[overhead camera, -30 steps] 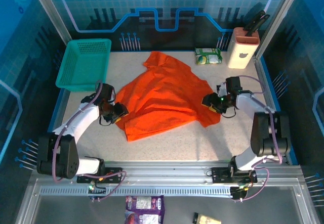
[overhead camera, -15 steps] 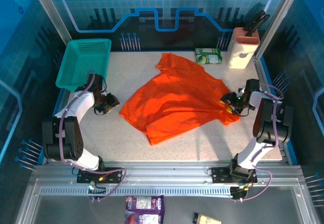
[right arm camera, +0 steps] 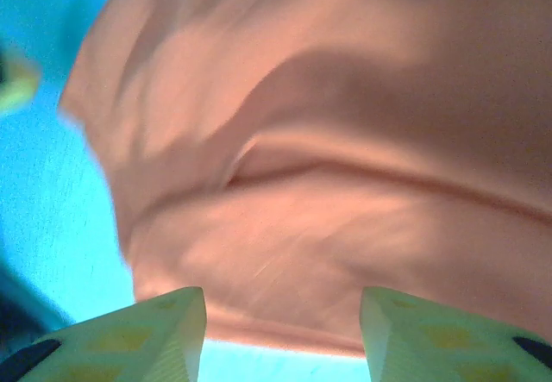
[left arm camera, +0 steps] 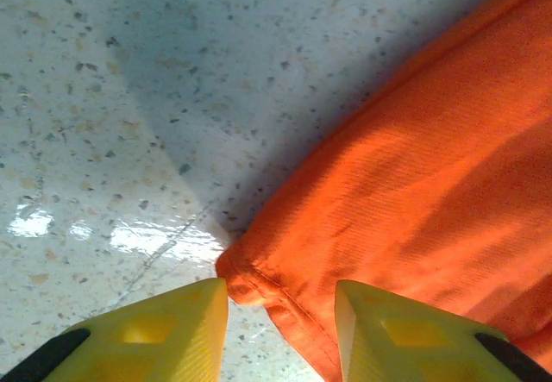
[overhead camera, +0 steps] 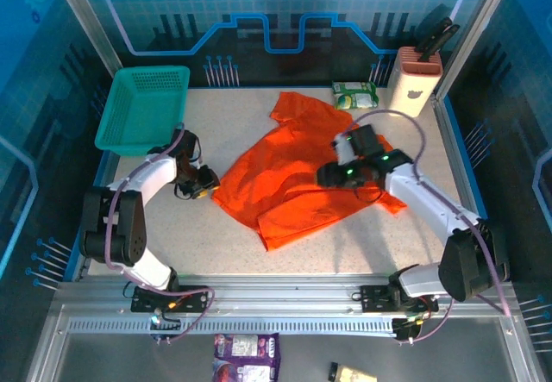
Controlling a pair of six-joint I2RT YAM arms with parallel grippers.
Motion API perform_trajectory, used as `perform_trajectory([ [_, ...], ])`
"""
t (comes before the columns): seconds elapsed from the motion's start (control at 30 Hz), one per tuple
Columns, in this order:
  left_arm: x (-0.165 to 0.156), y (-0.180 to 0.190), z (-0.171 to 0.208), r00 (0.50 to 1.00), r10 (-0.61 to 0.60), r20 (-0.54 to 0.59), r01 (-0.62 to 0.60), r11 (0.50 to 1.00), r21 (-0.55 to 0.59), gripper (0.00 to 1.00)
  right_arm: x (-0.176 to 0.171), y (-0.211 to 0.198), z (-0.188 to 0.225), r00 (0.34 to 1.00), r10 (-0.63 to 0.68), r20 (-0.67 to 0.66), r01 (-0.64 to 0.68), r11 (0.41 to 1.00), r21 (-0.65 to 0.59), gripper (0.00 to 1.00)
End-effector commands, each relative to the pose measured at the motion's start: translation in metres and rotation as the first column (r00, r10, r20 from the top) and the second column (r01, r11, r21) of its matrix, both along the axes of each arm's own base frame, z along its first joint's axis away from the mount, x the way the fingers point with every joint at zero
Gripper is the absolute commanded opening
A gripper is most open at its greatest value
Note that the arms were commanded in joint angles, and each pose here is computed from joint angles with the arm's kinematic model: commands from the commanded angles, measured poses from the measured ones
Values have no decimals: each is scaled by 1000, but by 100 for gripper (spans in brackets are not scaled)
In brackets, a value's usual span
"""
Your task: Fold the inside-out t-shirt
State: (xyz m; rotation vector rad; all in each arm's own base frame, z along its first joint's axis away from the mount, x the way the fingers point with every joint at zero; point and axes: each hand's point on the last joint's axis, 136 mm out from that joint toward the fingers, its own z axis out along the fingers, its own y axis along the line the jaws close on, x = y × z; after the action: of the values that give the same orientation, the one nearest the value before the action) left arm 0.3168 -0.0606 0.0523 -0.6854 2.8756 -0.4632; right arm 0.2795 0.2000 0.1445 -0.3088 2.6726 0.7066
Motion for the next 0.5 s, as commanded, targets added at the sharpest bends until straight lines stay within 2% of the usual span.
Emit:
perform_trajectory([
  [0.0, -6, 12, -17, 999, -1, -38, 4, 997, 77, 38, -63, 34, -28, 954, 301, -19, -301, 946, -121, 51],
  [0.03, -5, 12, -20, 999, -3, -37, 5, 997, 77, 38, -73, 46, -35, 924, 381, 14, -373, 911, -175, 51],
  [0.1, -3, 8, -25, 999, -9, -44, 11, 998, 54, 37, -96, 70, -45, 814, 573, 95, -535, 804, -259, 51],
  [0.17, -2, 1, -31, 998, -15, -55, 16, 1000, 18, 36, -119, 90, -54, 632, 755, 174, -672, 645, -363, 53],
  [0.23, 0, -3, -34, 998, -18, -57, 17, 1000, -9, 34, -129, 98, -64, 491, 847, 202, -729, 527, -438, 55],
  [0.27, 0, -4, -36, 998, -17, -59, 16, 1000, -16, 33, -130, 102, -67, 441, 873, 209, -745, 486, -457, 55],
  [0.33, 0, -5, -39, 998, -18, -61, 17, 1000, -22, 32, -127, 107, -72, 370, 907, 202, -764, 421, -489, 55],
  [0.37, 0, -6, -41, 998, -19, -63, 17, 1000, -26, 32, -130, 106, -82, 327, 930, 169, -785, 367, -499, 55],
  [0.47, 1, -10, -45, 998, -21, -66, 18, 999, -48, 30, -125, 124, -82, 218, 962, 164, -806, 273, -526, 55],
])
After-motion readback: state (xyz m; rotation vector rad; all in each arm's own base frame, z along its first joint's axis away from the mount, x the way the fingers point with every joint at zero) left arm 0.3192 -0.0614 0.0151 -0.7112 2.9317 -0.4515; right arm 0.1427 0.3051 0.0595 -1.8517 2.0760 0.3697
